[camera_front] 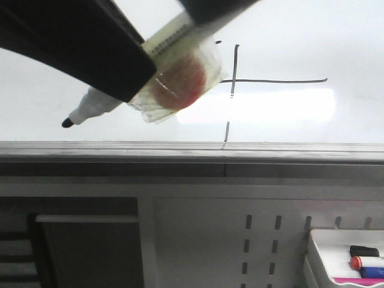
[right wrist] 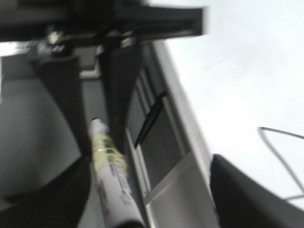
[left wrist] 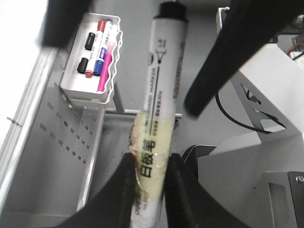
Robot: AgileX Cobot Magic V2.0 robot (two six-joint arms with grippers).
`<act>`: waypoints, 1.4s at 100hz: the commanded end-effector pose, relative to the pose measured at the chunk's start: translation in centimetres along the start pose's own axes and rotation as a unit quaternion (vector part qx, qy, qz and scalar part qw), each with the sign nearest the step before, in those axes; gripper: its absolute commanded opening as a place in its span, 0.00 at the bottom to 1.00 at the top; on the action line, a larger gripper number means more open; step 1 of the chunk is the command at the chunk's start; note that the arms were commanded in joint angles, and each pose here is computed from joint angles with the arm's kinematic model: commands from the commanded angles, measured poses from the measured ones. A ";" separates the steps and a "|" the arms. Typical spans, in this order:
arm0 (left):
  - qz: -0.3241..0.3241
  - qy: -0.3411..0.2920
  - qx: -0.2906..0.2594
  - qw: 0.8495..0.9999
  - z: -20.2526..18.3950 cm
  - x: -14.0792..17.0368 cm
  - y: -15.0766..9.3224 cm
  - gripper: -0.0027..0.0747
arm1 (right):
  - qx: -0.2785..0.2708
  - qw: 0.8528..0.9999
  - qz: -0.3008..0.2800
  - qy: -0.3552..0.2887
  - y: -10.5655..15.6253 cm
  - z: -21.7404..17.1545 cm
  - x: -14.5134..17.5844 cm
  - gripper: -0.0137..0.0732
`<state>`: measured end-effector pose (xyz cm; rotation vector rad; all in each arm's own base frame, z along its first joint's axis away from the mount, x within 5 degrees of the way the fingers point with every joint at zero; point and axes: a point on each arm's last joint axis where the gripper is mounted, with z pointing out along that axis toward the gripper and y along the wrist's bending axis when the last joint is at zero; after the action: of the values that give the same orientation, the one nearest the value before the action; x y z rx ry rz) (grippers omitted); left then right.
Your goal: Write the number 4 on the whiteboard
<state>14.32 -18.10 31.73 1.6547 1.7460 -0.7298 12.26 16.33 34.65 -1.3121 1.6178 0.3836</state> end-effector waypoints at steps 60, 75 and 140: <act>-0.309 -0.206 -0.410 0.833 0.1 2.2 7.5 0.01 | 0.164 0.975 0.113 -0.098 -2.7 -10.0 -0.1 0.09; -0.344 -0.196 -0.412 0.820 1.4 2.4 8.8 0.01 | 0.162 0.975 0.117 -0.093 -2.6 -9.6 0.3 0.09; -0.397 -0.160 -0.440 0.790 4.3 3.9 11.0 0.01 | 0.153 0.977 0.126 -0.080 -2.3 -8.9 1.1 0.09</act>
<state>24.92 -18.31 25.66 0.1889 2.0525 -0.3900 9.92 8.42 37.20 -0.8998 1.7159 0.3544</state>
